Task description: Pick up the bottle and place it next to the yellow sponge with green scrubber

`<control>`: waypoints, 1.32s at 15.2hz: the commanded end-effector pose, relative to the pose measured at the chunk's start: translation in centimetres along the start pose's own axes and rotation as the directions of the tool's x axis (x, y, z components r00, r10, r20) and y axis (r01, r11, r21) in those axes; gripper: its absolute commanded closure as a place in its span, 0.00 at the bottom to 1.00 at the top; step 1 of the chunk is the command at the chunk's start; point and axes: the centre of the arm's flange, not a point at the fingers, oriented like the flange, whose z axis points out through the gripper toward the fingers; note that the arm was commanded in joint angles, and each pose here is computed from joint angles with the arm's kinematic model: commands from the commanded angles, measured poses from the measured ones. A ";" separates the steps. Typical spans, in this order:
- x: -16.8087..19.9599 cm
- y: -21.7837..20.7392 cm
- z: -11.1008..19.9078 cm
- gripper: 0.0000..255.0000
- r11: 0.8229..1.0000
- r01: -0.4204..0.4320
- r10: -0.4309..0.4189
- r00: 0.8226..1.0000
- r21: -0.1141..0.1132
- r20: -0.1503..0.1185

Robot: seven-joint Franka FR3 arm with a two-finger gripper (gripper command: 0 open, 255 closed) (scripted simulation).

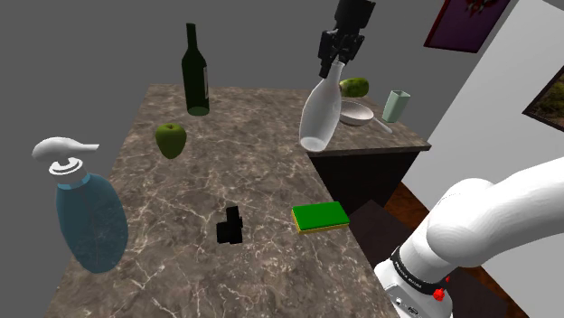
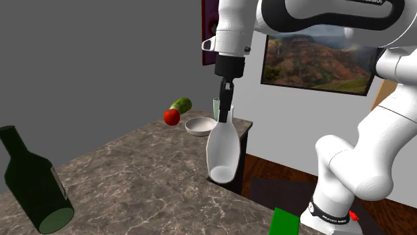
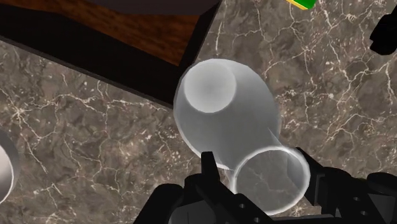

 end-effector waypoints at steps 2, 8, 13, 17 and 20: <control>-0.2 -0.3 1.4 1.00 1.000 -0.001 0.001 1.000 0.000 -0.001; -0.4 -0.2 4.5 1.00 1.000 -0.001 0.001 1.000 0.000 -0.001; -0.7 -0.1 7.2 1.00 1.000 -0.001 0.001 1.000 0.000 -0.001; -0.7 -0.1 7.6 1.00 1.000 -0.001 0.001 1.000 0.000 -0.001; -0.7 -0.1 7.6 1.00 1.000 -0.001 0.001 1.000 0.000 -0.001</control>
